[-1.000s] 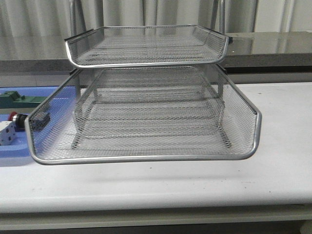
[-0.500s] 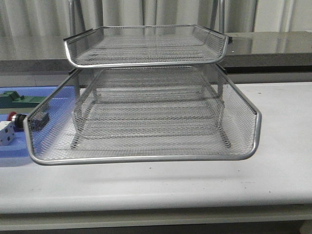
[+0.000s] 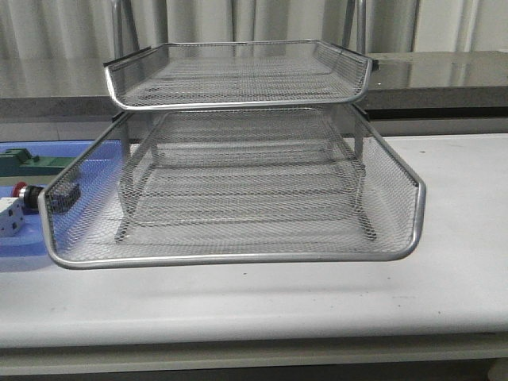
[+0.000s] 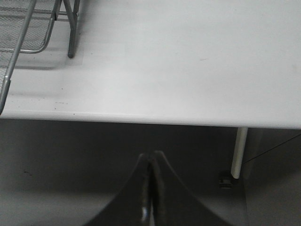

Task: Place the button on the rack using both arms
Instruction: 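Lower the left gripper onto the red push button in the blue tray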

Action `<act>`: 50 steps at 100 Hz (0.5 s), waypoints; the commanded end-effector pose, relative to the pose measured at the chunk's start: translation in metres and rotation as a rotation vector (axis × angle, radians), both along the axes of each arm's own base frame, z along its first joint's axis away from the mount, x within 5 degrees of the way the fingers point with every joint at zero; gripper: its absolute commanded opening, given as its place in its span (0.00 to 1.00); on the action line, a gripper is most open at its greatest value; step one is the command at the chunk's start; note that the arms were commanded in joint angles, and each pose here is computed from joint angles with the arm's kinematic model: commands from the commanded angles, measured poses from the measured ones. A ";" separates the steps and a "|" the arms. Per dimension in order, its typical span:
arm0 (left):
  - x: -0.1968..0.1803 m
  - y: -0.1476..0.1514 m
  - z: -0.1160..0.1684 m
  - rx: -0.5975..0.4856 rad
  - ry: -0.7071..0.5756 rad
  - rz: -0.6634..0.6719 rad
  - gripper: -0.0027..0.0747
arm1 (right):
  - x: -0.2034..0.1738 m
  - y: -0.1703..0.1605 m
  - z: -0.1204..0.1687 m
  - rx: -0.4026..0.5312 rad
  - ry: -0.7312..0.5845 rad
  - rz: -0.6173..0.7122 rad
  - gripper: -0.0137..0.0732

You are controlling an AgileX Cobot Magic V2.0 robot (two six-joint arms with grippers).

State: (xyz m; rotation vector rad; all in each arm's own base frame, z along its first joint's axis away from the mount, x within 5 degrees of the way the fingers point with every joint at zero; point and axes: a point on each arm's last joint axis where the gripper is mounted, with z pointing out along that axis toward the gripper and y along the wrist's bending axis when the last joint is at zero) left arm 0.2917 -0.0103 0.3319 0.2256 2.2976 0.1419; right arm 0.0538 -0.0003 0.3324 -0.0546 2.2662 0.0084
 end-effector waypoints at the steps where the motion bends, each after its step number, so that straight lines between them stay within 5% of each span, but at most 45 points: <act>1: 0.006 -0.002 0.027 0.020 -0.175 -0.031 0.90 | 0.002 -0.001 0.013 -0.012 -0.081 -0.001 0.08; 23: 0.043 -0.004 0.017 0.236 -0.075 -0.191 0.90 | 0.002 -0.001 0.013 -0.012 -0.081 -0.001 0.08; 50: 0.102 -0.007 -0.017 0.331 0.193 -0.325 0.90 | 0.002 -0.001 0.013 -0.012 -0.081 -0.001 0.08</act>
